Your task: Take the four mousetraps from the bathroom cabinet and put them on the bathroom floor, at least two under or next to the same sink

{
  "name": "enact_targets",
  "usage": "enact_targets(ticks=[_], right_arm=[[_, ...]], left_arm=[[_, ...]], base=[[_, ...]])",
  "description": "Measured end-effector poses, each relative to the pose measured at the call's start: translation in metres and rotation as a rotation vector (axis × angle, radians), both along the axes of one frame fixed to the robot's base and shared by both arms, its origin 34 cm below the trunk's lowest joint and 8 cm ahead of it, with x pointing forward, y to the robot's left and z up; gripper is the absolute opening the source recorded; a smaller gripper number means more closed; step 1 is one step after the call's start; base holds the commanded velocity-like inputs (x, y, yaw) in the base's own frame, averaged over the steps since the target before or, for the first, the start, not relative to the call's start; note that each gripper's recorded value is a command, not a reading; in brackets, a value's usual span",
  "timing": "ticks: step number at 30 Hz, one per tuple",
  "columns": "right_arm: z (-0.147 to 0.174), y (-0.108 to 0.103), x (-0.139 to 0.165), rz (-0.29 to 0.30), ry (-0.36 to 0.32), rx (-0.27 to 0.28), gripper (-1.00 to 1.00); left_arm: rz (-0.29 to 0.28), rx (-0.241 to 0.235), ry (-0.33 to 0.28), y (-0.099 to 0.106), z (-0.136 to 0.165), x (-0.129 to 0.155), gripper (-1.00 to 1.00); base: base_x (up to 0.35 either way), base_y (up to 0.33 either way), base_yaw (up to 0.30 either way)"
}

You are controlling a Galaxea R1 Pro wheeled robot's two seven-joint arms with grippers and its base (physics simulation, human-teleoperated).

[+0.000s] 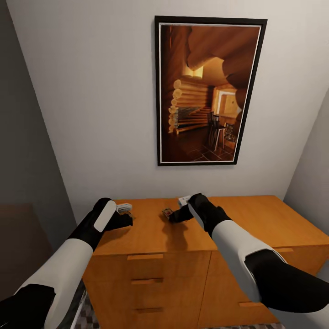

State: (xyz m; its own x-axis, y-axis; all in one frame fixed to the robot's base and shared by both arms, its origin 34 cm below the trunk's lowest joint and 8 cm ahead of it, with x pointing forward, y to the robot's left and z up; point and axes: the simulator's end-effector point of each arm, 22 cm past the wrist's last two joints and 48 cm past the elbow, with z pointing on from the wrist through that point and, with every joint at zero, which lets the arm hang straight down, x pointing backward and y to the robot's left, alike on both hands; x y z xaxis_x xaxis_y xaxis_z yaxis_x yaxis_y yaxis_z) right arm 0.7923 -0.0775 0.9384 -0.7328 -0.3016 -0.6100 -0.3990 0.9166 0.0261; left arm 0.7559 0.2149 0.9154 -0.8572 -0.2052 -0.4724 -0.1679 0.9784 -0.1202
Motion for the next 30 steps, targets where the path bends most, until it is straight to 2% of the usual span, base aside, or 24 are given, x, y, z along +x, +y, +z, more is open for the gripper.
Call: enact_targets(ticks=[6, 9, 11, 17, 30], right_arm=[[0.064, 0.005, 0.001, -0.013, -0.010, 0.007, -1.00], [0.099, 0.011, 0.008, -0.006, -0.080, 0.030, -1.00], [0.109, 0.013, 0.010, -0.004, -0.105, 0.037, -1.00], [0.118, 0.008, 0.013, -0.008, -0.128, 0.038, -1.00], [0.118, 0.004, 0.014, -0.014, -0.131, 0.036, -1.00]], left_arm=[[0.001, 0.000, 0.000, 0.001, 0.000, 0.000, 1.00], [0.001, 0.001, 0.000, 0.001, 0.000, 0.000, 1.00], [0.001, 0.000, 0.000, 0.001, 0.000, 0.000, 1.00], [-0.001, -0.001, 0.000, 0.000, 0.000, 0.000, 1.00], [-0.001, -0.002, 0.000, -0.001, 0.000, 0.000, 1.00]], base=[[0.000, 0.000, 0.000], [0.000, 0.000, 0.000], [0.000, 0.000, 0.000], [0.000, 0.000, 0.000], [0.000, 0.000, 0.000]])
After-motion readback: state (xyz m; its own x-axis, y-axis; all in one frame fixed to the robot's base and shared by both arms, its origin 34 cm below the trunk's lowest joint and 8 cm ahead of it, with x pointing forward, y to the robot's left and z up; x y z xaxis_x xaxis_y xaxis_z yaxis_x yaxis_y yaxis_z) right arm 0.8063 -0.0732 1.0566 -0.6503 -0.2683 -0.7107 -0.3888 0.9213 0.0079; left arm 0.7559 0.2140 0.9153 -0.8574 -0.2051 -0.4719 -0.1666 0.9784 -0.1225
